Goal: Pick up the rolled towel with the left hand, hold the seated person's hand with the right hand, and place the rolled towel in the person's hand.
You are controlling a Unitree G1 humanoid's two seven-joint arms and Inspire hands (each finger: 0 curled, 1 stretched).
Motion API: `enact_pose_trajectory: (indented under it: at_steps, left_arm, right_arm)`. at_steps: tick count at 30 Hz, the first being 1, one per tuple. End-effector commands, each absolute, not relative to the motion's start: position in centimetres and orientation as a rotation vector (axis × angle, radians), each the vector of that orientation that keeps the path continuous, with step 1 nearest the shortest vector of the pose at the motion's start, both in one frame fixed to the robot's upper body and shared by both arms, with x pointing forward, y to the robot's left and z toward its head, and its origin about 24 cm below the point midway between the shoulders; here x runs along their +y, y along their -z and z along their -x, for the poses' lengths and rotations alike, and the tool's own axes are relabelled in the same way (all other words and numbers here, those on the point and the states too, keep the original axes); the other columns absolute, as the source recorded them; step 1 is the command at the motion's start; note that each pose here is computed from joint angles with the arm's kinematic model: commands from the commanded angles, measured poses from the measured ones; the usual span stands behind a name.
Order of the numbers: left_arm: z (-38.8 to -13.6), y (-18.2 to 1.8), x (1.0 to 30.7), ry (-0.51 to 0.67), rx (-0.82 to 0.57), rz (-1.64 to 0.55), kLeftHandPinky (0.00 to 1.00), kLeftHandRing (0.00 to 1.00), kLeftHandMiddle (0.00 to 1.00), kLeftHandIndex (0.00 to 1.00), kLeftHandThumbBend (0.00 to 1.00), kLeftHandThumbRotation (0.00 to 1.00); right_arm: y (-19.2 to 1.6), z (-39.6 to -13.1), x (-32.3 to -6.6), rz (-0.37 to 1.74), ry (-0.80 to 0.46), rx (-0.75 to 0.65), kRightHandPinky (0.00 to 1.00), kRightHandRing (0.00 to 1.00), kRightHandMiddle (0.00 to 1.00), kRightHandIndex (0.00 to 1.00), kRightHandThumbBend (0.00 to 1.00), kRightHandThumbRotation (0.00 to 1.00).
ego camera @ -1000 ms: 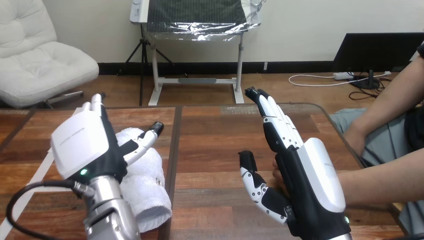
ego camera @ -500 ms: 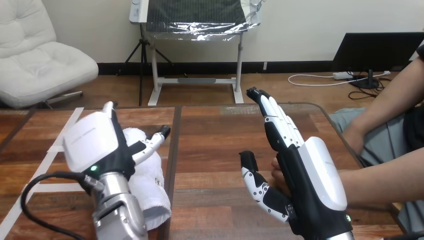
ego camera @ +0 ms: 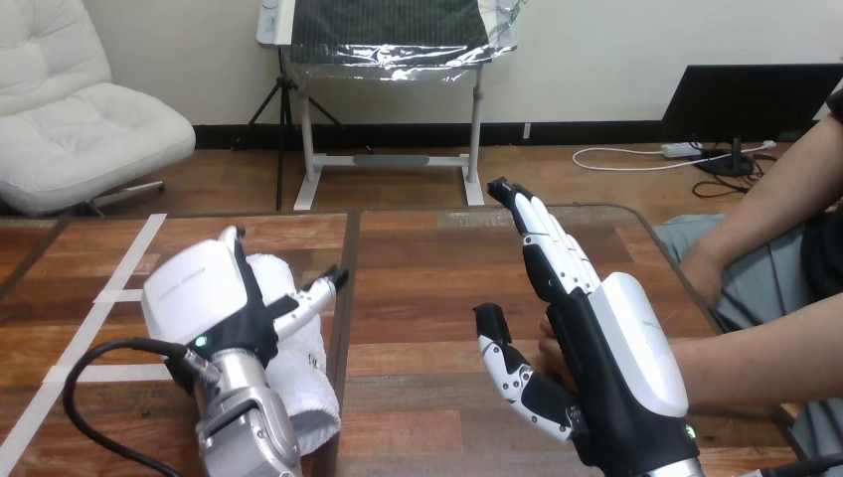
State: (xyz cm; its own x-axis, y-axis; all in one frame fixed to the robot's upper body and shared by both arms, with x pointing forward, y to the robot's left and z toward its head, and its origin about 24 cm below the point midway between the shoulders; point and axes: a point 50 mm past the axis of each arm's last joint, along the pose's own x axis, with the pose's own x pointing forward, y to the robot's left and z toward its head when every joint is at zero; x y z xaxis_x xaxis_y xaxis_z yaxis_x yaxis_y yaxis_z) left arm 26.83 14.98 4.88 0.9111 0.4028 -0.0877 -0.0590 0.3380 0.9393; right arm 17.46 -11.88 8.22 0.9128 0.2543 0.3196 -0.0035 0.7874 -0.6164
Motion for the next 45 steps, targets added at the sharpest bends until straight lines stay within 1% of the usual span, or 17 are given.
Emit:
enact_pose_trajectory:
  at_steps: [1,7,21,33,45]
  left_arm:
    - [-28.2,-6.0,14.9,-0.316,0.286,-1.237,0.7,0.8,0.86,0.89,0.89,0.86]
    - [-28.3,-5.5,14.9,-0.305,0.313,-1.247,0.72,0.81,0.87,0.9,0.9,0.89]
    - [-28.3,-4.2,15.2,-0.298,0.356,-1.285,0.74,0.83,0.89,0.9,0.93,0.93]
    - [-27.9,-3.1,15.6,-0.287,0.42,-1.299,0.8,0.88,0.92,0.93,0.95,0.94]
    - [-27.4,-1.9,16.2,-0.275,0.495,-1.349,0.84,0.9,0.94,0.95,0.97,0.96]
  right_arm:
    - [-10.2,-17.9,-11.8,0.635,-0.113,-0.491,1.0,1.0,1.0,0.99,0.07,0.0]
    - [-10.2,-17.8,-11.8,0.639,-0.119,-0.489,1.0,1.0,1.0,0.99,0.08,0.0]
    - [-10.3,-17.8,-11.9,0.647,-0.133,-0.485,1.0,1.0,1.0,0.99,0.08,0.0]
    - [-10.3,-17.8,-11.9,0.665,-0.143,-0.483,1.0,1.0,1.0,0.99,0.09,0.0]
    - [-10.4,-17.8,-12.0,0.668,-0.154,-0.476,1.0,1.0,1.0,0.98,0.08,0.0]
